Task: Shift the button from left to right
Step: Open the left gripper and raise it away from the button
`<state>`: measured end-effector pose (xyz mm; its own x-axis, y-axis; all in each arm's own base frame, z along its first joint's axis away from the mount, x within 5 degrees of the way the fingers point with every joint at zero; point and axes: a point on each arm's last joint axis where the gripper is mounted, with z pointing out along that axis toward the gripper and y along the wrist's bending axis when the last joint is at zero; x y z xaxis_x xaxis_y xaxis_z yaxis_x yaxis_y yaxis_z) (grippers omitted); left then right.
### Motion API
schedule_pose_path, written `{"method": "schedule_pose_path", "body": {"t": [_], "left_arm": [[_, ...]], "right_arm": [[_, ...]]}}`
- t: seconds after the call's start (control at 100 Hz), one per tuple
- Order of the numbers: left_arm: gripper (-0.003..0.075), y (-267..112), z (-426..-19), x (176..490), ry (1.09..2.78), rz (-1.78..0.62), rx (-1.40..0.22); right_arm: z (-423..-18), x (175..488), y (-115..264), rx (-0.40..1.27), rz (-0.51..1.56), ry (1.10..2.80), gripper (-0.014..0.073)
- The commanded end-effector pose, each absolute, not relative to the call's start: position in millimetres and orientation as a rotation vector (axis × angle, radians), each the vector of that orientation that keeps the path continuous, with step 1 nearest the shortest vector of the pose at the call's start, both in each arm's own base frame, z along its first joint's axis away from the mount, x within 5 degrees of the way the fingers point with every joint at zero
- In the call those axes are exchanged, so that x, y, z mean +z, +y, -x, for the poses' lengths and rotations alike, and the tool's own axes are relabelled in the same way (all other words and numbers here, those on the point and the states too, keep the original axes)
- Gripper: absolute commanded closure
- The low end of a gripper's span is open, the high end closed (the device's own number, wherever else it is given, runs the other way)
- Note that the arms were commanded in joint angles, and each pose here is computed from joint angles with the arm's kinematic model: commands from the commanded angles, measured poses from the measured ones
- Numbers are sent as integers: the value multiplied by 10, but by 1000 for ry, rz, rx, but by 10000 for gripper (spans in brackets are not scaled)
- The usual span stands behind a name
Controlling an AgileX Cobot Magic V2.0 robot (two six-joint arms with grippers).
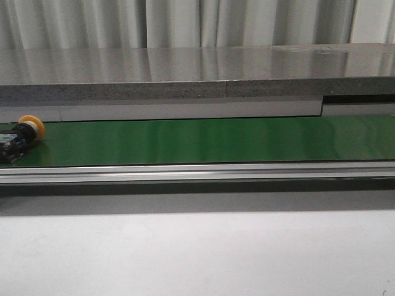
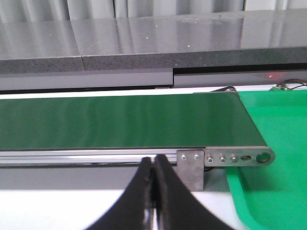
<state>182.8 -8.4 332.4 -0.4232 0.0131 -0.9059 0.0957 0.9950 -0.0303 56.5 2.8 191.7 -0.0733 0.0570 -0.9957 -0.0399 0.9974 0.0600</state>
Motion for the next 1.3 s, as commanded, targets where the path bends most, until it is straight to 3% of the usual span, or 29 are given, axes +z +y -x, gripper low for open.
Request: {"method": "schedule_pose_path", "body": {"t": [0.0,0.48,0.88,1.07,1.29], "left_arm": [[70,-157,-1642,3442,1853,-93,-121],[70,-149,-750,3009,1671,-128,-156],[76,-109,-703,2897,1568,-91,-129],[190,-74,-735,2824,1495,-56,-99],[472,-70,-749,2743,1504,-51,-94]], "right_arm": [[-546,2047,22,78,-18,1531,662],[-546,2047,22,78,-18,1531,662],[-546,2047,22,78,-18,1531,662],[-546,2047,22,78,-18,1531,662],[-546,2047,22,78,-18,1531,662]]}}
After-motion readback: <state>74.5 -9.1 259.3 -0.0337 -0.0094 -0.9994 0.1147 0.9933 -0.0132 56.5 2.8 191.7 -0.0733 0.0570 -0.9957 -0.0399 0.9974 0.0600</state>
